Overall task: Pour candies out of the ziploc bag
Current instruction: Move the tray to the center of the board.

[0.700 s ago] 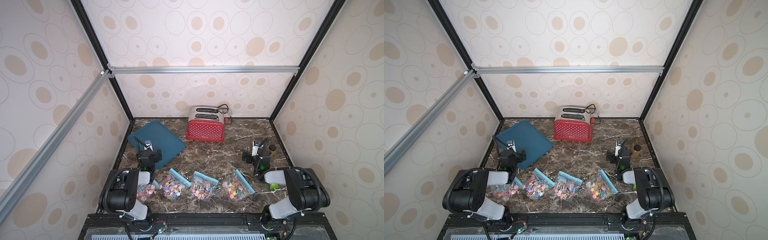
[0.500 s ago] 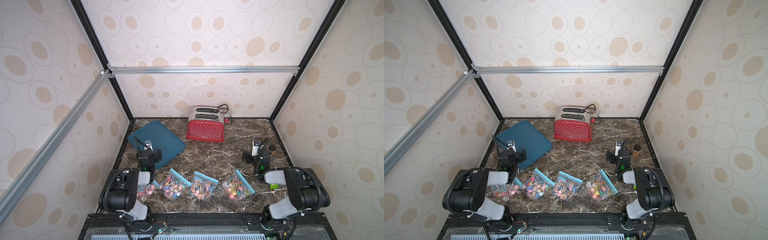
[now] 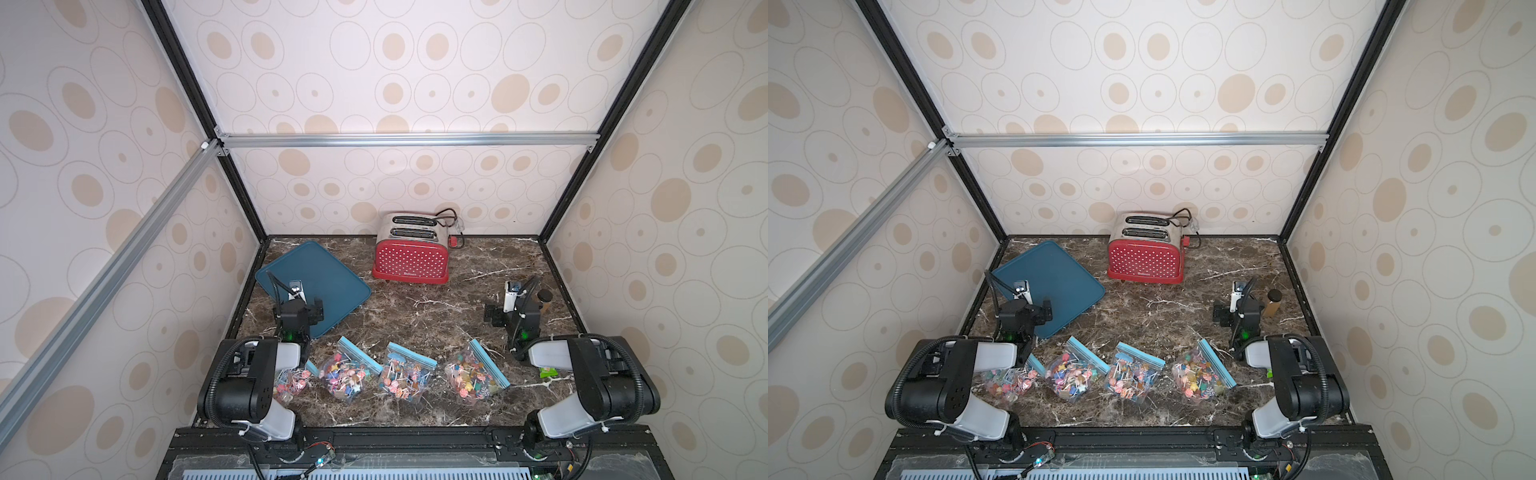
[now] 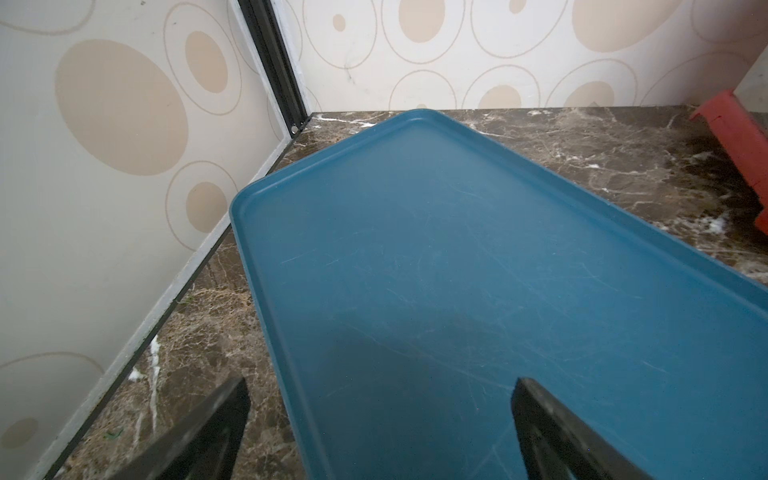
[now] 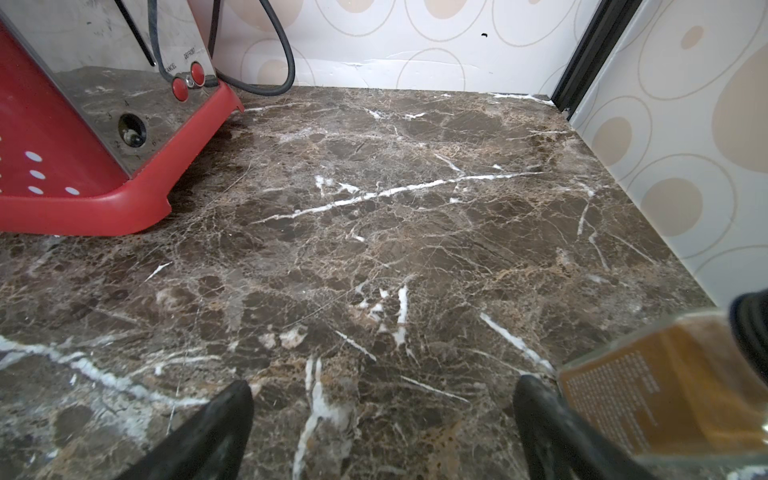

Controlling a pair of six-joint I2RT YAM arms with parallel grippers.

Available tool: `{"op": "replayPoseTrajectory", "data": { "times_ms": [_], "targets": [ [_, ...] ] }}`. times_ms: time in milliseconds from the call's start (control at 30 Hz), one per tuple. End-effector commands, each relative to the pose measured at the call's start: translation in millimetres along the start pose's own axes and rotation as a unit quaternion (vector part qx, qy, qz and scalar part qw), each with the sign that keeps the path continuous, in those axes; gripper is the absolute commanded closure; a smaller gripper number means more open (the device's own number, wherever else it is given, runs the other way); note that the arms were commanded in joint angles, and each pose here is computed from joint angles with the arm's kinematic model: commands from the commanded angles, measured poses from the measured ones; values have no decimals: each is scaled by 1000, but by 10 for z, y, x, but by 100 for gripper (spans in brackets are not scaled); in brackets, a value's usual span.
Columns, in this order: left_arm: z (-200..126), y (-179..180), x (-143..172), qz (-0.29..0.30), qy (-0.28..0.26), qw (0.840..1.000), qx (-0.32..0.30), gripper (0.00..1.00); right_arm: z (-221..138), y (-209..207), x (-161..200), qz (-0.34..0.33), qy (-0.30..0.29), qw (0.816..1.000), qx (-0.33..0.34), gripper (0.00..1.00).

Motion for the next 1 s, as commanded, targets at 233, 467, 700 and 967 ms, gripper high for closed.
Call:
{"op": "replayPoseTrajectory", "data": {
  "times_ms": [233, 467, 700, 967],
  "targets": [
    [22, 36, -127, -1, -30, 999, -17, 1, 8, -1, -92, -3, -23, 1000, -6, 5],
    [-732, 107, -1178, -89, -42, 989, -109, 1, -588, -200, -918, 44, 74, 995, 56, 7],
    [-1168, -406, -1562, -172, 74, 981, 58, 12, -1203, -161, -986, 103, 287, 952, 1, 12],
    [-1340, -1142, -836, -54, 274, 955, 99, 21, -1544, 135, -691, 99, 355, 922, -116, 13]
  ]
}}
Point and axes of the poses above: each gripper's point midway between its finger pads, its own z axis out along the fingers, its own y axis along the line the jaws close on, x = y × z, the point moved 9 cm from there along -z, back along the fingers, and after that the axes turned 6 degrees about -z, right-handed, at the moved point
